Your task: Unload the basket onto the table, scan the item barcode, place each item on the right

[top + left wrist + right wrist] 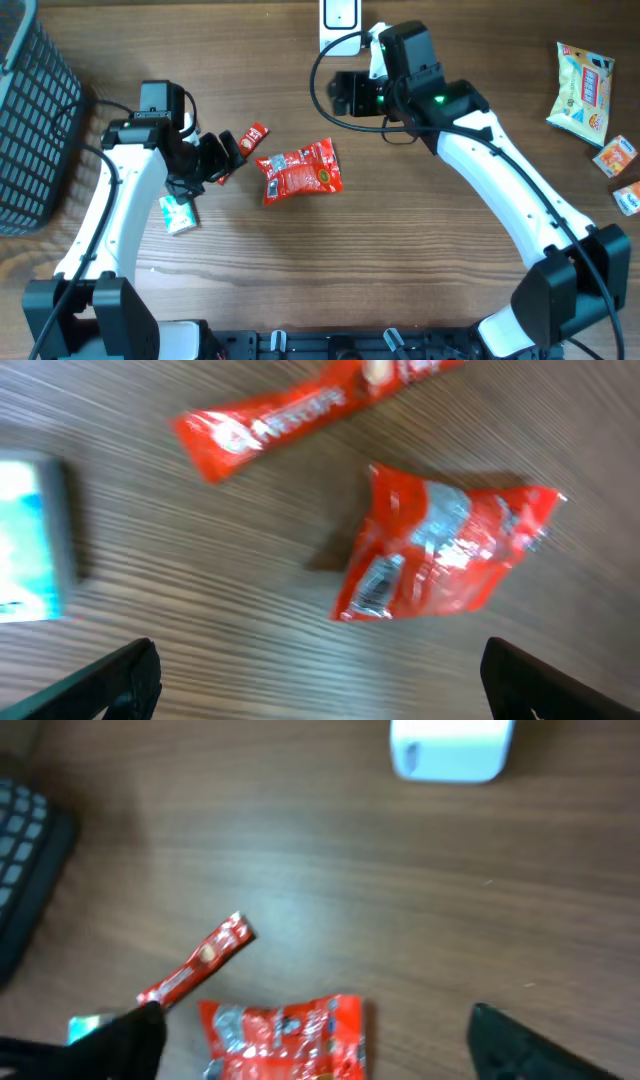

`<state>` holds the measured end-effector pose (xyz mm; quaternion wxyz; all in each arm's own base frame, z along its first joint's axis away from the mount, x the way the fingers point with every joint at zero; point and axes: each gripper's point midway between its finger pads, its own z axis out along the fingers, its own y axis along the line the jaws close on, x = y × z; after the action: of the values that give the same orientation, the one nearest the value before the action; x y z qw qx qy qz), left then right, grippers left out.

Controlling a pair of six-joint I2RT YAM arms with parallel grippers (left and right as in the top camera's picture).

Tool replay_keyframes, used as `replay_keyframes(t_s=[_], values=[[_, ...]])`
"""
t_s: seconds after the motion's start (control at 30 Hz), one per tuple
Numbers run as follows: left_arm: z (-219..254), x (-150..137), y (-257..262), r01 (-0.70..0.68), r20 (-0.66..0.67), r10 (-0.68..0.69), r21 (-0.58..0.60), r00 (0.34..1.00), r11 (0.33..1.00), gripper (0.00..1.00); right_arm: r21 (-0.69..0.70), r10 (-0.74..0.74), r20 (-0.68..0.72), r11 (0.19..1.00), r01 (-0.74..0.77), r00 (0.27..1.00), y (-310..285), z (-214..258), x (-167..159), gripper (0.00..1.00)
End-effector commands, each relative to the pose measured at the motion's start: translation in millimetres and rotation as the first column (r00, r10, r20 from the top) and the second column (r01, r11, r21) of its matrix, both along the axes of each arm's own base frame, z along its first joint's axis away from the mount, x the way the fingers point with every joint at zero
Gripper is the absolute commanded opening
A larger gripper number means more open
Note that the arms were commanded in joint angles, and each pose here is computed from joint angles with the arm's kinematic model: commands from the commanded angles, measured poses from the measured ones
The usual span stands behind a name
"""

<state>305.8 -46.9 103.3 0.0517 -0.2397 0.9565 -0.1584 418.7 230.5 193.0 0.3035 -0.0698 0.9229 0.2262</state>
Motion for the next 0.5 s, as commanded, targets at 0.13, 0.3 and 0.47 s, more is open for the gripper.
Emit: replay_keyframes(t_s=[0.13, 0.3, 0.47], values=[[-23.1, -6.0, -41.6, 0.047, -0.062, -0.065, -0.267, 0.996, 0.963, 1.0, 0.153, -0.067, -0.123, 0.985, 0.086, 0.99, -21.8, -2.8, 8.8, 1.0], [-43.8, 3.4, -56.7, 0.096, -0.04, -0.117, -0.353, 0.992, 0.931, 1.0, 0.254, -0.068, -0.18, 0.96, 0.113, 0.981, -55.4, 2.7, 15.5, 1.0], [-60.5, 35.4, -57.8, 0.162, 0.08, -0.143, -0.336, 0.987, 0.928, 1.0, 0.268, -0.052, -0.192, 0.958, 0.103, 0.98, -79.5, 1.4, 14.9, 0.99]])
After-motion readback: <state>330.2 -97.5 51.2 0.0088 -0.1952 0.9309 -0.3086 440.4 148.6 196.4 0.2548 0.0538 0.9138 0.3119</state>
